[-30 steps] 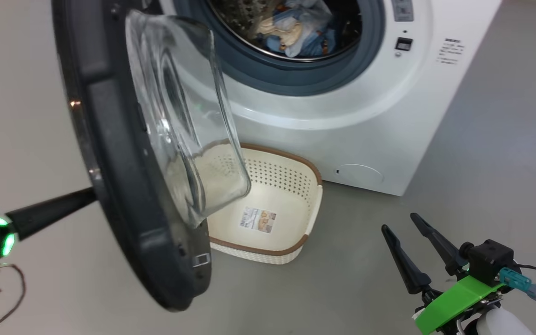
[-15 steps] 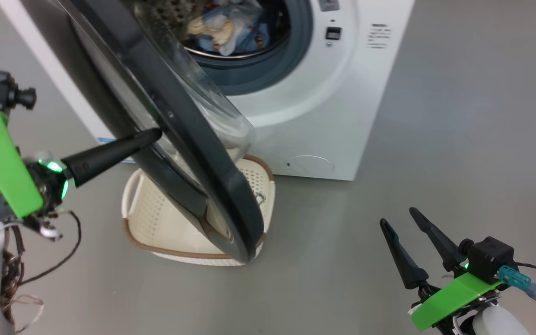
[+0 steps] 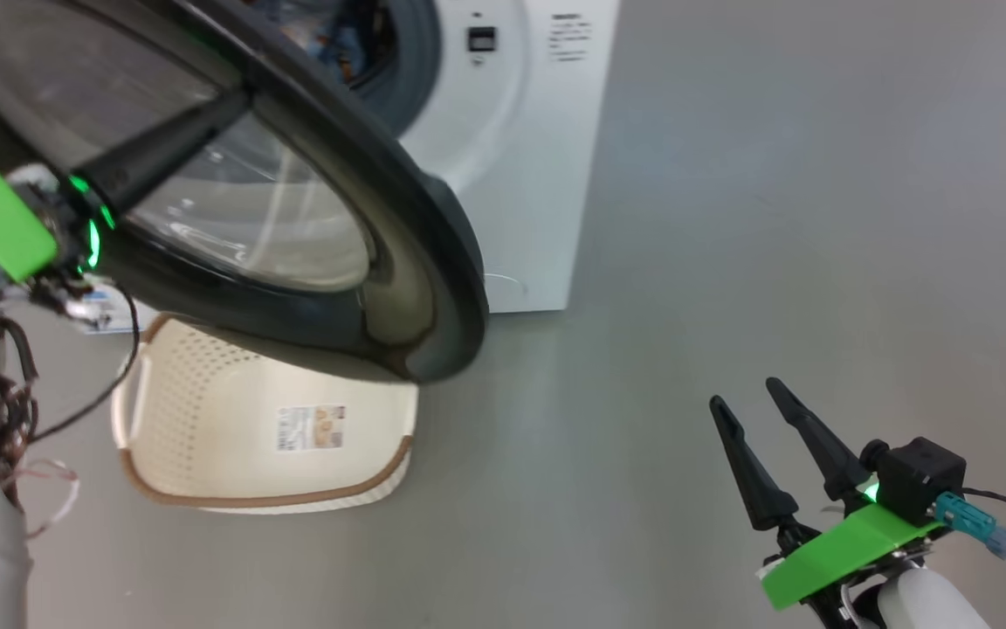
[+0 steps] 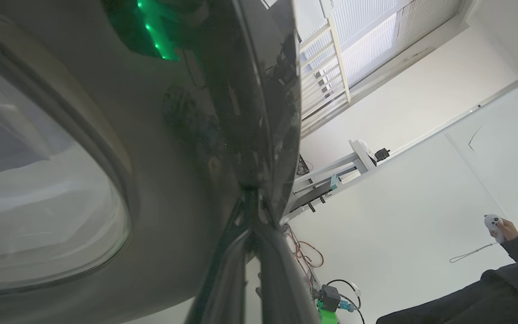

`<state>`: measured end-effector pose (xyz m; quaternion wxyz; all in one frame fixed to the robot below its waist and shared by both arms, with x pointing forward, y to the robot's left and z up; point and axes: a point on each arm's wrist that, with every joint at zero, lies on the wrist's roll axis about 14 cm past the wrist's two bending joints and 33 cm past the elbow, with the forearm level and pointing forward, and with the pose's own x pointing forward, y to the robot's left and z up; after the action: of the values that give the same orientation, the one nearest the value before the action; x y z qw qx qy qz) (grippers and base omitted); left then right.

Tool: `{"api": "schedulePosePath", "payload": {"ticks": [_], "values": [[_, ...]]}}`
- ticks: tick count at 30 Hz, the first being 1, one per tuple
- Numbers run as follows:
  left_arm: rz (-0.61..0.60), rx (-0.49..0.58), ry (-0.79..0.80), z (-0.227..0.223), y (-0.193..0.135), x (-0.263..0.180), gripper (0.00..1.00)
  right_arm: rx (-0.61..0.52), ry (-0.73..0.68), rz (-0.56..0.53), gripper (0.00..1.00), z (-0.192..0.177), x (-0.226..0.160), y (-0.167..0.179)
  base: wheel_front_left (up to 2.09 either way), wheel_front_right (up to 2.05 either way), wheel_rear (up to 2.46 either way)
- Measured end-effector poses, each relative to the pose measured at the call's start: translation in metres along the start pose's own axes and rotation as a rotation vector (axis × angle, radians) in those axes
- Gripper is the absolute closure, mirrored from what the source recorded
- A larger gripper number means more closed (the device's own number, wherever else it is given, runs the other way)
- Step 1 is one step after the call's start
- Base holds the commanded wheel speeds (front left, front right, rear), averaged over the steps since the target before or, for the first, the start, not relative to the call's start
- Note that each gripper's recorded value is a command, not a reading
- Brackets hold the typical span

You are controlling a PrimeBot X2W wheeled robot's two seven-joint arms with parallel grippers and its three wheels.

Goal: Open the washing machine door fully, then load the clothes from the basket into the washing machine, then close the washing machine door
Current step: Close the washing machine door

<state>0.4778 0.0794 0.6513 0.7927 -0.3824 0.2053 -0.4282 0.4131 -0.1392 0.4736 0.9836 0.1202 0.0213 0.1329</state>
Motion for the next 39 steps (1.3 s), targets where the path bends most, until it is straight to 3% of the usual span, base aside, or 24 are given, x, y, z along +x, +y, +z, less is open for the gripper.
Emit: {"api": "schedulePosePath", "payload": {"ticks": [12, 25, 27, 29, 33, 34, 35, 36, 39], "values": [[-0.005, -0.036, -0.053, 0.015, 0.016, 0.036, 1.00, 0.005, -0.006, -0.066, 0.00, 0.001, -0.006, -0.019, 0.00, 0.00, 0.00], [0.042, -0.027, -0.089, 0.005, 0.019, 0.005, 0.98, -0.004, -0.034, -0.038, 0.00, 0.011, 0.000, -0.010, 0.00, 0.00, 0.00], [0.063, -0.046, -0.100, -0.003, 0.026, -0.004, 0.85, -0.007, -0.037, -0.030, 0.00, 0.012, 0.001, -0.009, 0.00, 0.00, 0.00], [0.092, -0.057, -0.115, -0.010, 0.033, -0.015, 0.78, -0.009, -0.040, -0.020, 0.00, 0.014, 0.003, -0.006, 0.00, 0.00, 0.00], [0.149, -0.088, -0.153, -0.027, 0.046, -0.035, 0.50, -0.014, -0.050, 0.000, 0.00, 0.018, 0.005, 0.000, 0.00, 0.00, 0.00], [0.165, -0.096, -0.164, -0.031, 0.050, -0.040, 0.27, -0.016, -0.053, 0.004, 0.00, 0.019, 0.005, 0.001, 0.00, 0.00, 0.00], [0.182, -0.105, -0.173, -0.035, 0.054, -0.046, 0.11, -0.017, -0.054, 0.009, 0.00, 0.019, 0.005, 0.003, 0.00, 0.00, 0.00], [0.205, -0.109, -0.182, -0.040, 0.058, -0.051, 0.04, -0.019, -0.054, 0.013, 0.00, 0.020, 0.005, 0.004, 0.00, 0.00, 0.00], [0.261, -0.123, -0.209, -0.054, 0.070, -0.066, 0.00, -0.027, -0.044, 0.023, 0.00, 0.018, 0.002, 0.005, 0.00, 0.00, 0.00]]}}
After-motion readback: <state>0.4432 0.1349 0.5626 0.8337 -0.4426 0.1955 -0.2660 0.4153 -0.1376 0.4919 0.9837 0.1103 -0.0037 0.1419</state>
